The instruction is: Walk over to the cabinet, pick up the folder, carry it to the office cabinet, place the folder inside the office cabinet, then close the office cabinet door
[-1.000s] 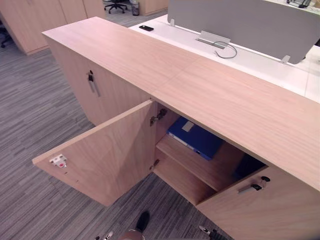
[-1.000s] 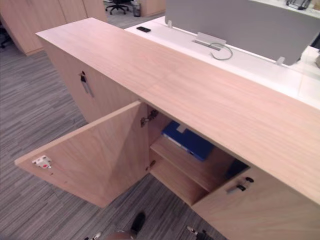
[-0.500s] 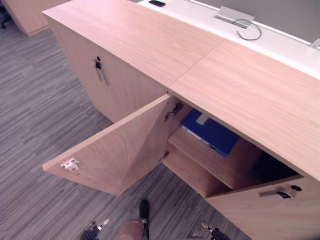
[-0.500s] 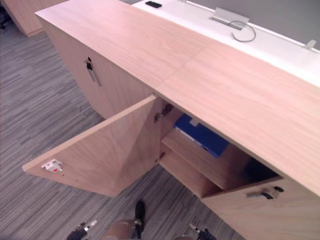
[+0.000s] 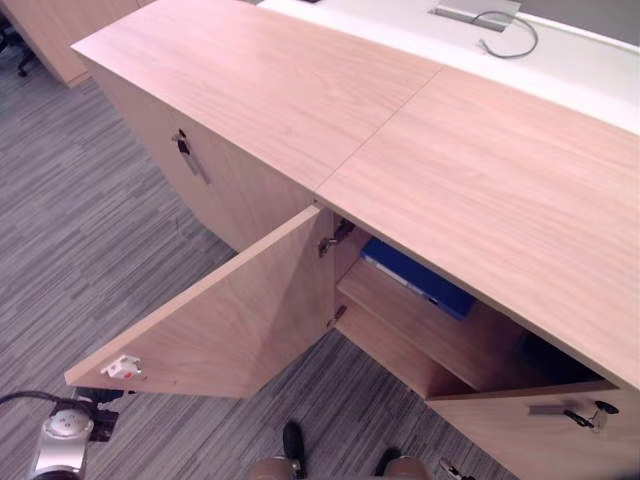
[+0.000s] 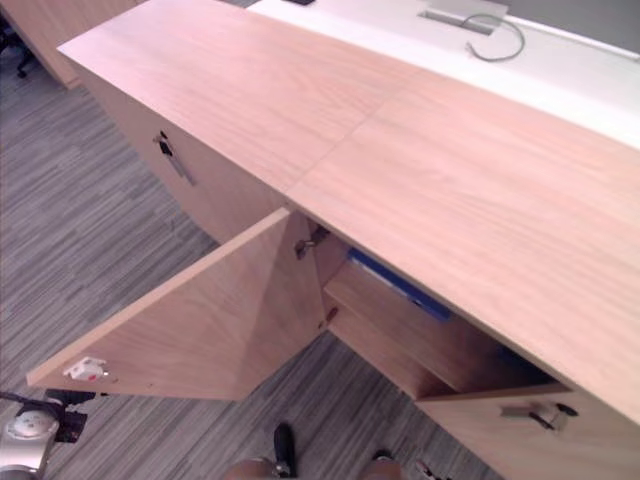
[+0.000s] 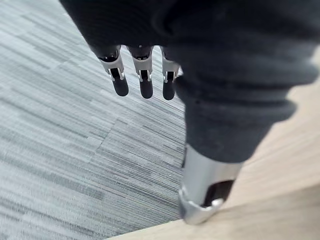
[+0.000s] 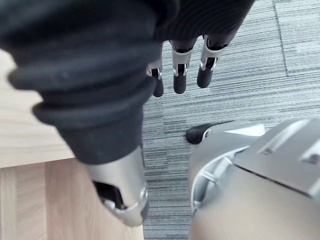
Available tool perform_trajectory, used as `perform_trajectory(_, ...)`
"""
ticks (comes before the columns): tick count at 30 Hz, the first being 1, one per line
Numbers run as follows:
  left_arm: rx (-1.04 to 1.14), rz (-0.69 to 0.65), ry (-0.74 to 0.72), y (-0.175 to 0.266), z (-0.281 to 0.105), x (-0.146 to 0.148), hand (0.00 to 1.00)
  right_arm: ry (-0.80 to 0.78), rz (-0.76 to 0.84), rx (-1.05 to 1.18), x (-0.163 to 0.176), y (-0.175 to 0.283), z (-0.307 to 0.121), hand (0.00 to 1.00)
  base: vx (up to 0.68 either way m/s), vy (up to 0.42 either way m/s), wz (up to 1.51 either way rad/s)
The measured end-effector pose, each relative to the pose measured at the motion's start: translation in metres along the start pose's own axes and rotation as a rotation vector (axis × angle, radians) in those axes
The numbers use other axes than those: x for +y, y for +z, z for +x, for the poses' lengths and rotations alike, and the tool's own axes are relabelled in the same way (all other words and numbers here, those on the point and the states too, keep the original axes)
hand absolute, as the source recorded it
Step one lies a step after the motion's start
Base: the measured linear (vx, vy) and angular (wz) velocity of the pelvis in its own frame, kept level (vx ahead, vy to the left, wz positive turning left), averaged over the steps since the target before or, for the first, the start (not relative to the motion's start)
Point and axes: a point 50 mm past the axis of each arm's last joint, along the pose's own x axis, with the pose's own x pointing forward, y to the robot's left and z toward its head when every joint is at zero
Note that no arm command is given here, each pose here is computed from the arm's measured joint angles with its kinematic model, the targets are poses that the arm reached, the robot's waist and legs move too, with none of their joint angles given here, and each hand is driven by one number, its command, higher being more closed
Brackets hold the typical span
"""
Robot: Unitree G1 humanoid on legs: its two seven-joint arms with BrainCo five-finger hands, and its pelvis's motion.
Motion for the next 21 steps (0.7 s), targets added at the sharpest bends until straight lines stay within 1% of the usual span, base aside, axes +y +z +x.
perform_trajectory(2, -0.085, 0.036, -0.007, 0.022, 0.001, -0.002, 0.0, 0.009, 0.034, 0.015, 0.003, -0.006, -0.001, 0.0, 0.03, 0.062, -0.12)
perform_trajectory(6, -0.124, 0.047, -0.003, 0.032, 0.001, -0.002, 0.0, 0.028, 0.059, 0.037, 0.007, -0.017, -0.003, 0.0, -0.03, 0.043, -0.06)
perform_trajectory(10, -0.15, 0.067, -0.042, 0.038, 0.0, -0.016, 0.0, 0.013, 0.082, 0.061, 0.0, -0.026, -0.004, 0.0, -0.08, 0.009, -0.07)
perform_trajectory(14, -0.185, 0.081, -0.07, 0.042, -0.004, -0.036, 0.0, 0.008, 0.082, 0.074, -0.004, -0.029, -0.005, 0.0, -0.11, 0.006, -0.04)
perform_trajectory(17, -0.178, 0.079, -0.138, 0.036, -0.009, -0.06, 0.0, 0.011, 0.073, 0.067, -0.004, -0.028, -0.005, 0.0, -0.13, 0.011, -0.05)
perform_trajectory(19, -0.17, 0.067, -0.209, 0.032, -0.014, -0.085, 0.0, 0.011, 0.054, 0.067, -0.005, -0.028, -0.005, 0.0, -0.13, 0.009, 0.03)
perform_trajectory(21, -0.162, 0.051, -0.261, 0.029, -0.019, -0.104, 0.0, 0.013, 0.046, 0.067, -0.004, -0.028, -0.005, 0.0, -0.09, 0.001, 0.04)
